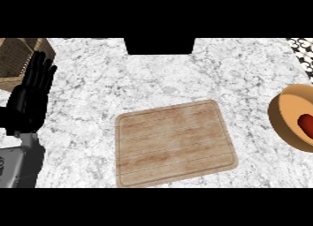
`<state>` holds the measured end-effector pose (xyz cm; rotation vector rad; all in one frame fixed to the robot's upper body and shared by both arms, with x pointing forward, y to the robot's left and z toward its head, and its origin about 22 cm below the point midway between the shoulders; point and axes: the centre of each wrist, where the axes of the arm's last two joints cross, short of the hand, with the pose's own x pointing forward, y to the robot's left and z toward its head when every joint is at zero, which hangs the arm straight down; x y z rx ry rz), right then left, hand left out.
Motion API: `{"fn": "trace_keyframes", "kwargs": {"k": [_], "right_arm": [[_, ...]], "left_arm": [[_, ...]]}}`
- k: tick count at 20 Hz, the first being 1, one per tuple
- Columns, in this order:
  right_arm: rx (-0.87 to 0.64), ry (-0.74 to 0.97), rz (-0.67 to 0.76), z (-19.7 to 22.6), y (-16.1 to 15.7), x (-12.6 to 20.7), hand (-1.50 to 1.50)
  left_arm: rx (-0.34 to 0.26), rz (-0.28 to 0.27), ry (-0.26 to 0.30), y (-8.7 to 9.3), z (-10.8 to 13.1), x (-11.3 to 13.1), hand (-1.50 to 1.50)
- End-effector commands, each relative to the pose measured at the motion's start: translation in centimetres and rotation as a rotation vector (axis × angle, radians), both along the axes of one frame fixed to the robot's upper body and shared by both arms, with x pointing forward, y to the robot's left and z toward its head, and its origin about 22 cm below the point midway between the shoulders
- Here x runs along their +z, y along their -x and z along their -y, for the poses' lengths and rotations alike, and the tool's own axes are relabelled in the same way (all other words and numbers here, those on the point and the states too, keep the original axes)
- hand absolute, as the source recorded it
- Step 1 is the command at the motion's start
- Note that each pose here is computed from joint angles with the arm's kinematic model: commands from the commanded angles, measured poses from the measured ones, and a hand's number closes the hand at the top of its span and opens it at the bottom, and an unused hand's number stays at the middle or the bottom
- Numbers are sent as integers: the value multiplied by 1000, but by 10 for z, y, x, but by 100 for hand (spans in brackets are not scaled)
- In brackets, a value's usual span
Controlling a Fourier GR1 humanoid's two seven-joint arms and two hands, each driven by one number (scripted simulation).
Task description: Pick the bell pepper from the cutting board and place it in the pot
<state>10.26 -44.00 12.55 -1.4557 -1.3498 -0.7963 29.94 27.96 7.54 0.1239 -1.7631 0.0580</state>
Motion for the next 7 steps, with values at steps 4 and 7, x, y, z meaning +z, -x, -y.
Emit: {"fn": "trace_keyframes", "kwargs": {"k": [4,7], "right_arm": [[-21,11,8,8,78,-1,-150],[-31,12,-3,32,90,3,-150]], "left_arm": [[-5,-12,8,6,8,-3,0],[-7,-16,-2,-1,18,-9,0]]}}
